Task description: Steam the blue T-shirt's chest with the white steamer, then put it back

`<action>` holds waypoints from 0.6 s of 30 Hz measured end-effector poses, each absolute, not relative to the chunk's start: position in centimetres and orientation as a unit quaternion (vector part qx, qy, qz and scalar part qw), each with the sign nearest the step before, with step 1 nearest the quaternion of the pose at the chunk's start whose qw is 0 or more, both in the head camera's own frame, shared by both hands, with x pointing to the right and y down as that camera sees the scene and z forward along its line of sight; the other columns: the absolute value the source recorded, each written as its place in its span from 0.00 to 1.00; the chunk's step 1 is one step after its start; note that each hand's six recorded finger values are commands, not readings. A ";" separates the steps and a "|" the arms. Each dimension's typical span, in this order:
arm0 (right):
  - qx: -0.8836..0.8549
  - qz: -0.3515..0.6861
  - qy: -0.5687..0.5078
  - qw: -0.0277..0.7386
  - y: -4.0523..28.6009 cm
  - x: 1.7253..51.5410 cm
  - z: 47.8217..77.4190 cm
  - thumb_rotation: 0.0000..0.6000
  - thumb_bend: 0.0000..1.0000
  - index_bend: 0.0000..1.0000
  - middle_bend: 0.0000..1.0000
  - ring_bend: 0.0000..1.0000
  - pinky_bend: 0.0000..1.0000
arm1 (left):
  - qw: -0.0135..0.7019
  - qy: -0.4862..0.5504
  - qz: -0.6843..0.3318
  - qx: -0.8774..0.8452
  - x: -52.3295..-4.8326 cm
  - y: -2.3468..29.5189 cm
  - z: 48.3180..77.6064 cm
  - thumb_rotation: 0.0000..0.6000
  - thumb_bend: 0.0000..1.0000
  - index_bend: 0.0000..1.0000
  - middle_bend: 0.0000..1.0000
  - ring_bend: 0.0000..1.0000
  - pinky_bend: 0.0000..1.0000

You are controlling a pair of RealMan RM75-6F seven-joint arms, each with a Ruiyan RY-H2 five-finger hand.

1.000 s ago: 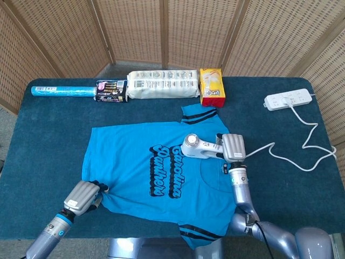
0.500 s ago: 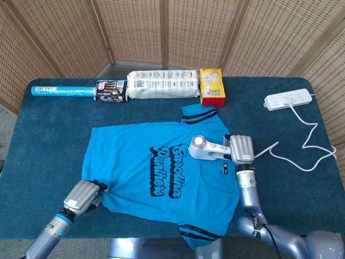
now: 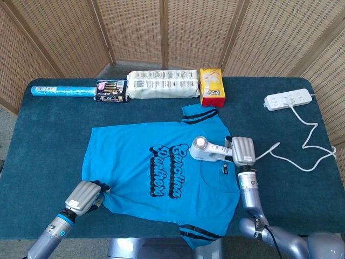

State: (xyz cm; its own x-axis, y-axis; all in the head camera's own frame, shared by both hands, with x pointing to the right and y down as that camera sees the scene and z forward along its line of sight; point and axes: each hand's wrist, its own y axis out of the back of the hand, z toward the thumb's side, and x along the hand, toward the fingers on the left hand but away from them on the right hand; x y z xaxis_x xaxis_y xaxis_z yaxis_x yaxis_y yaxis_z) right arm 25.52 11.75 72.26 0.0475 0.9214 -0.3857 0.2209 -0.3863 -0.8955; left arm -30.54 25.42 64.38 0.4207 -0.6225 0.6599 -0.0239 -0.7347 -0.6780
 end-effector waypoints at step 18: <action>-0.667 0.501 -0.448 0.321 12.3 20.7 72.5 1.00 0.31 0.75 0.80 0.88 0.84 | 0.300 0.209 -0.499 -0.786 -31.2 25.5 64.1 1.00 0.55 0.52 0.53 0.46 0.55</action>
State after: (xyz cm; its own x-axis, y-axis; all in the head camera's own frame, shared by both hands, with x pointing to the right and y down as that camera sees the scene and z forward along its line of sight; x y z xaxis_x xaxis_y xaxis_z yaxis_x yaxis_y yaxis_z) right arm 20.71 12.29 72.53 0.0959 0.9193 -0.3818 0.2762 -0.3930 -0.8771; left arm -31.19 25.55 64.08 0.4151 -0.6269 0.6593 -0.0287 -0.7333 -0.6793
